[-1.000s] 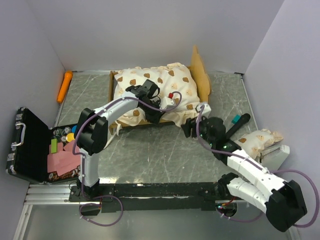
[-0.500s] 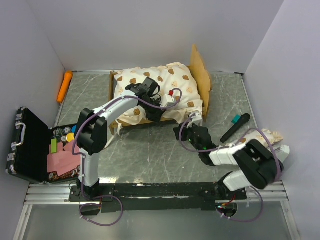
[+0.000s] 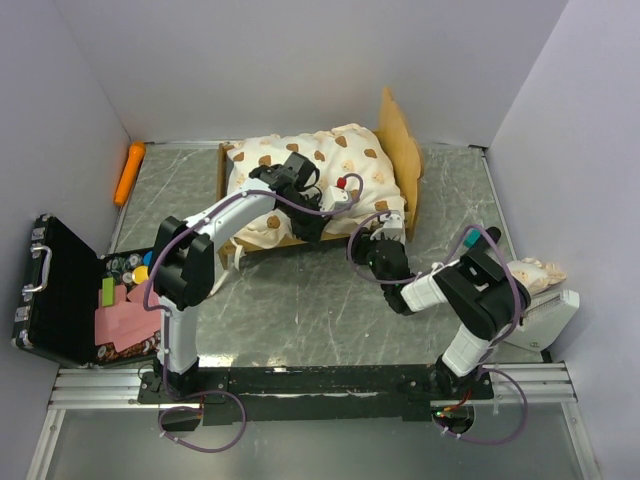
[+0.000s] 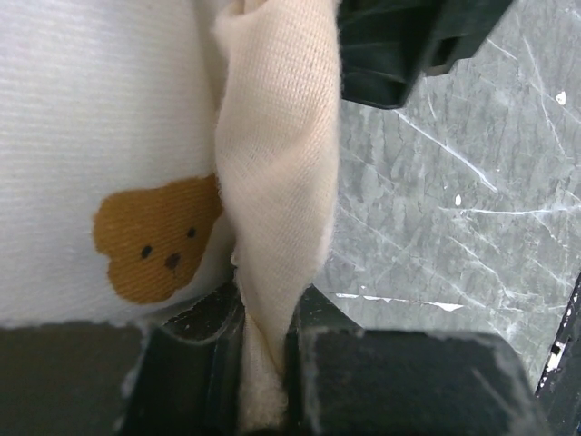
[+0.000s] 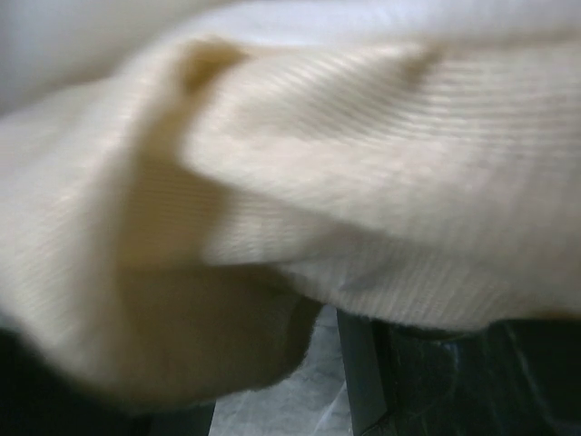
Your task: Set up the pet bed
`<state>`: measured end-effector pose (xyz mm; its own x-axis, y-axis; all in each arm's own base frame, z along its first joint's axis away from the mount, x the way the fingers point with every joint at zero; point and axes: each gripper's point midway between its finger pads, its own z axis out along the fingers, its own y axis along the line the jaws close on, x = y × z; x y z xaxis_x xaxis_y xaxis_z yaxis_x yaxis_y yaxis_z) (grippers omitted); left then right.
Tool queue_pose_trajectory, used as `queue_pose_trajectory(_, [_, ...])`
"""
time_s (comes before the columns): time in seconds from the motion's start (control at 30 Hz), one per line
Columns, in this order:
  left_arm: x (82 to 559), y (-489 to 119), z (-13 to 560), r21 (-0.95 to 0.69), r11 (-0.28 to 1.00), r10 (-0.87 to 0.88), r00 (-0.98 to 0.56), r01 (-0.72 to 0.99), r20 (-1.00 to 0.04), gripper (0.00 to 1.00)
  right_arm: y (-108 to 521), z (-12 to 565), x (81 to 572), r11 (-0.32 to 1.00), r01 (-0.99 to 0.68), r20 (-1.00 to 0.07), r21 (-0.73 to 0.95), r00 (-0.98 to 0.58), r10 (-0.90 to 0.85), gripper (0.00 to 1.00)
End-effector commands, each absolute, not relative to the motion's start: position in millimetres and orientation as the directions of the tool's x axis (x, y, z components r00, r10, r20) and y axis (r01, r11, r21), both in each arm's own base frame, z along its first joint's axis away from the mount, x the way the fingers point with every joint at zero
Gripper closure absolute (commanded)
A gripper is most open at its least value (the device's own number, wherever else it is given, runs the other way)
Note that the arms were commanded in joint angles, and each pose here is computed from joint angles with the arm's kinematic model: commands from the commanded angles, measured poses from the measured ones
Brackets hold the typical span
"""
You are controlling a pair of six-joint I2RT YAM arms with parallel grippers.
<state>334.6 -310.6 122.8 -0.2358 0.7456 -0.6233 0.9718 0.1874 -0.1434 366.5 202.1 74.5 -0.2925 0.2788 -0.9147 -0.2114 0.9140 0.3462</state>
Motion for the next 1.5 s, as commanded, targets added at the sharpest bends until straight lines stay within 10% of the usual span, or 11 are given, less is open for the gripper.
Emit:
queue_pose_trajectory(0.0, [333,-331,193,-0.119,0.141,0.621,-0.182,0.983,-0.763,0.99,198,101,390,0.881,-0.173,-0.893,0.44,-0.192,0.408,0.49])
queue_pose_trajectory(0.27, [327,-331,195,-0.136,0.116,0.616,-0.179,0.984,-0.767,0.99,193,99,393,0.861,-0.203,-0.882,0.466,-0.189,0.432,1.0])
queue_pose_trajectory(1.1, [423,-292,161,0.005,0.298,0.638,-0.195,0.955,-0.745,0.99,205,25,185,0.765,-0.311,-0.605,0.564,-0.786,0.127,1.0])
queue_pose_trajectory(1.47, [412,-263,93,0.056,0.249,0.759,-0.159,0.967,-0.632,0.99,217,73,165,0.709,-0.441,-0.664,0.551,-0.746,0.052,1.0])
